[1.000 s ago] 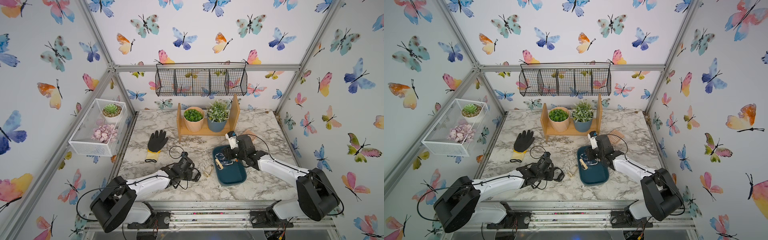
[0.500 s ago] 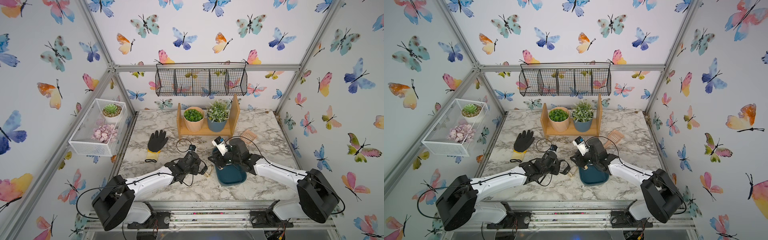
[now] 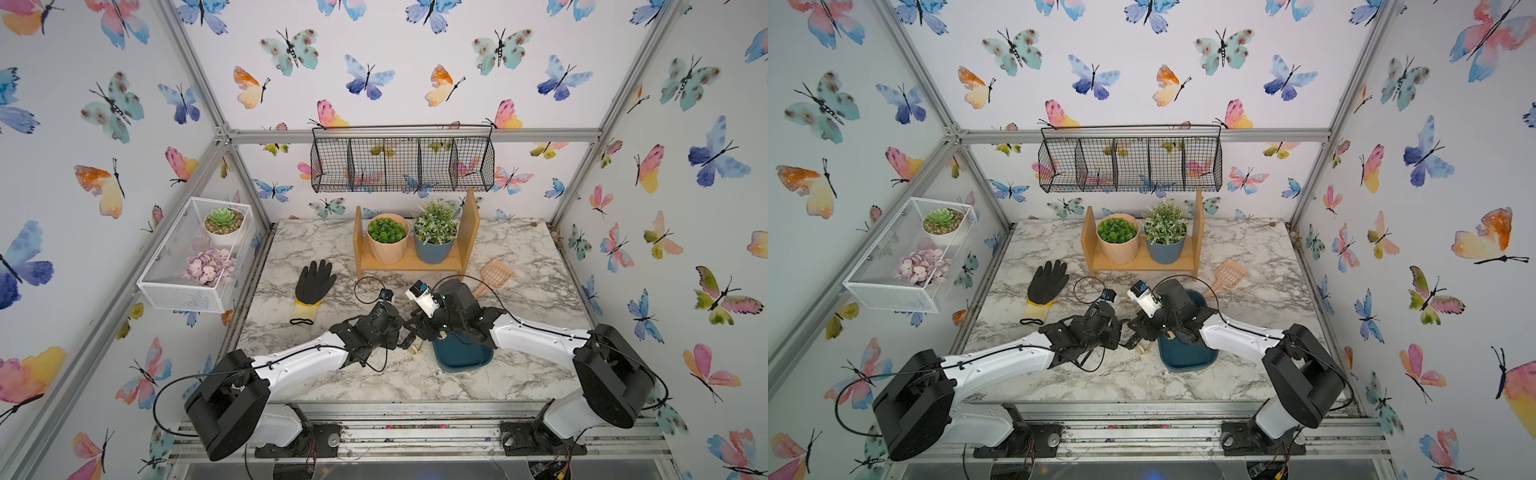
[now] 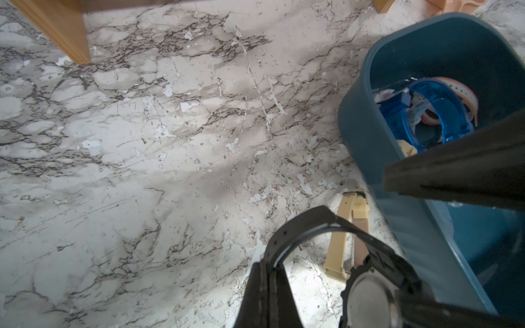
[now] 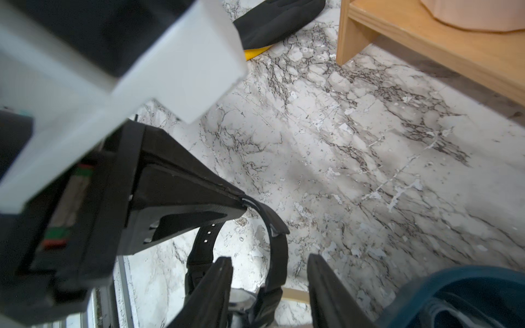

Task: Put the watch into the storage box
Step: Pick up the watch at the center of the board, then place the watch in the storage box.

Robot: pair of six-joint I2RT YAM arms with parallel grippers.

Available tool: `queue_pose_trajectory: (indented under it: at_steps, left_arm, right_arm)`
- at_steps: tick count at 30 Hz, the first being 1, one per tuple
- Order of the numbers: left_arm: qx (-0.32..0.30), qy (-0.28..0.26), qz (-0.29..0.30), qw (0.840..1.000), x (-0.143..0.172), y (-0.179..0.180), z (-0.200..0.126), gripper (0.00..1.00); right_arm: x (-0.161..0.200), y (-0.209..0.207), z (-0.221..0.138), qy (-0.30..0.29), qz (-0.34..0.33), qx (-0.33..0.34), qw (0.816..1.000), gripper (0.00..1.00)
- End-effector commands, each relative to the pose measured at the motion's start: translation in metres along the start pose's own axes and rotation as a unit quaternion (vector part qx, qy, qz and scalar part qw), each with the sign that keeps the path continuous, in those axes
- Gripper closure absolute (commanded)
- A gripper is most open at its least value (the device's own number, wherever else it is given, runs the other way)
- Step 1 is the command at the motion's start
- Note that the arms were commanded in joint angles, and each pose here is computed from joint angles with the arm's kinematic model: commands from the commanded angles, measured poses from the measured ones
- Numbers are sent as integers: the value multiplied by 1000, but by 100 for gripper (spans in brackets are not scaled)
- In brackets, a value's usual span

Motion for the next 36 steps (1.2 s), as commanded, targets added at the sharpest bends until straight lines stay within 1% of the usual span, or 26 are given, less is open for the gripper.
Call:
queue_pose_trajectory:
  at_steps: [1,11,14,16,22,23,24,25,26,27,30,32,33,36]
  left_arm:
    - [6,-19,0,1000,-11,-4,-8,100]
    - [14,-37,-3,999,-12,-3,-14,100]
    - [18,-43,-4,999,-12,-3,-15,100]
    - [18,-44,-4,999,-12,-3,-15,100]
    - [13,-45,-4,999,-10,-1,-15,100]
    - [12,-47,-5,999,-10,-1,-16,94]
    - [13,-47,-5,999,-10,0,-16,83]
    - [12,-47,-5,999,-9,0,-16,63]
    - [11,-48,-7,999,-10,0,-16,55]
    - [11,-48,-7,999,-10,0,-16,50]
    - [7,-45,-7,999,-8,1,-15,31]
    - [7,-44,-8,999,-8,0,-14,23]
    - [7,-45,-9,999,-9,0,-14,21]
    - [9,-49,-12,999,-9,0,-14,20]
  right_arm:
    - [-5,-2,7,3,-4,19,1000,53]
    - [-3,-3,23,18,-1,16,1000,60]
    - [-3,-2,26,21,-2,15,1000,69]
    - [-3,-2,26,18,-2,13,1000,79]
    - [-6,0,26,10,-1,6,1000,94]
    - [-6,0,26,9,-1,7,1000,97]
    - [-6,0,26,8,1,8,1000,98]
    - [-6,0,26,8,3,8,1000,98]
    - [-5,-1,27,8,4,10,1000,98]
    - [-5,-1,26,6,6,11,1000,98]
    - [-6,-1,25,-1,12,15,1000,98]
    - [-7,-2,24,-6,18,20,1000,98]
    - [-7,-2,23,-9,20,22,1000,98]
    - [-9,-4,17,-17,26,39,999,98]
Point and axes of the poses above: each gripper's point midway between its finger pads, its own z axis out along the fingers, its own y axis along the line the jaws close on, x = y × z, the point moved 7 cm from there along -z, back along the fingers, and after that the axes turned 1 degree about z, right-handed, at the moved point
